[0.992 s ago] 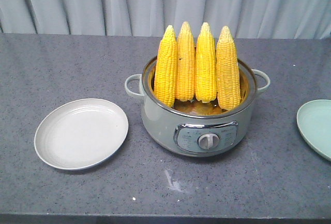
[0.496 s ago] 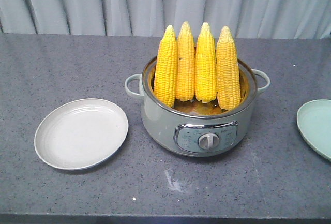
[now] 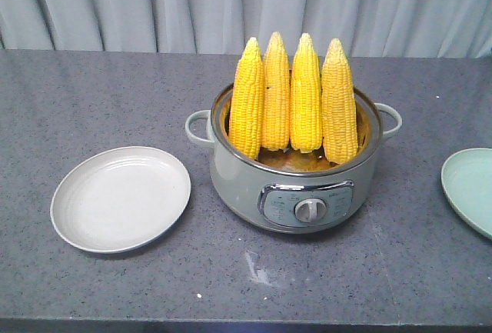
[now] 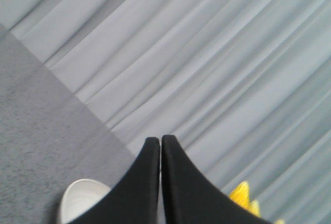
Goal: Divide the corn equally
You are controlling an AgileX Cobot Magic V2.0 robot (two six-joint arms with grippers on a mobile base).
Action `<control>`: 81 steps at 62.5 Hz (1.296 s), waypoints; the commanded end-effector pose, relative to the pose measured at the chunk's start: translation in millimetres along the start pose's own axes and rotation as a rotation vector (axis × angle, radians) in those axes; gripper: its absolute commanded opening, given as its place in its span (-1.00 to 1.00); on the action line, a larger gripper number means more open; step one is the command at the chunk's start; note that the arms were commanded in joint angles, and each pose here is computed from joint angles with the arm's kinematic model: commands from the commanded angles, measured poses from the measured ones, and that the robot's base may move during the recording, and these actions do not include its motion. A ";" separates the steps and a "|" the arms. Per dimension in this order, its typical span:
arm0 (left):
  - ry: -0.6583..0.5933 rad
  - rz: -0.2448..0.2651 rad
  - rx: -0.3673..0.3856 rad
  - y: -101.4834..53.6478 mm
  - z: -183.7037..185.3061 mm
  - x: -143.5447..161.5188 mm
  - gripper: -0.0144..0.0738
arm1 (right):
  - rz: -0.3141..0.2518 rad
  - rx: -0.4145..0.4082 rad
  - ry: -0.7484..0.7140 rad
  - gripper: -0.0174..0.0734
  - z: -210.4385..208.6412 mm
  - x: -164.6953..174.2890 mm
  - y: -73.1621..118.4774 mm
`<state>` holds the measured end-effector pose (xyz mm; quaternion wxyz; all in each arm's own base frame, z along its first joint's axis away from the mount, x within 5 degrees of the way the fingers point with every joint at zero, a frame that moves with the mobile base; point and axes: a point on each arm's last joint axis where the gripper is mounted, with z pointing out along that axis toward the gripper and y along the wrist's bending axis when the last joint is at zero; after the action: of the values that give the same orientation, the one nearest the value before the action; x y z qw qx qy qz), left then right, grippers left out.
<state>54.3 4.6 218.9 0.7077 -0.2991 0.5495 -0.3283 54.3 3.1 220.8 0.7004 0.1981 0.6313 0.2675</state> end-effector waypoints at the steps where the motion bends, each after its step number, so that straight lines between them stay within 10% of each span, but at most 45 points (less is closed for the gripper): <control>1: -0.102 -0.137 0.097 -9.0 -2.1 -10.4 -0.69 | -0.106 -0.049 -0.034 -0.63 -2.7 -32.0 27.8; 6: -0.091 -0.111 0.119 -18.0 -2.1 -14.8 -0.69 | -0.194 -0.047 0.008 -0.63 -3.3 -48.3 43.3; 20: -0.024 0.166 0.205 -69.0 -2.3 -43.7 -0.69 | -0.502 -0.035 0.163 -0.62 16.0 -92.5 84.4; 28: 0.048 0.196 0.193 -89.5 8.5 -56.2 -0.69 | -0.604 -0.031 0.235 -0.58 40.4 -106.3 96.9; 43: 0.227 0.315 0.181 -109.4 43.2 -53.5 -0.54 | -0.666 -0.045 0.282 -0.02 75.0 -111.3 103.5; 55: 0.324 0.373 0.181 -120.4 68.7 -44.5 -0.03 | -0.661 -0.040 0.202 0.54 82.7 -117.0 104.6; 67: 0.398 0.380 0.164 -132.0 94.2 -35.9 0.52 | -0.668 -0.024 0.250 0.60 101.2 -114.4 102.5; 81: 0.436 0.385 0.151 -135.4 110.6 -27.2 0.58 | -0.680 -0.026 0.384 0.60 166.6 -122.8 114.1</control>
<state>135.8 -45.7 348.5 0.6137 -0.0686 0.7401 -0.2663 173.2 23.4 383.7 0.6042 -0.0861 0.7901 0.0565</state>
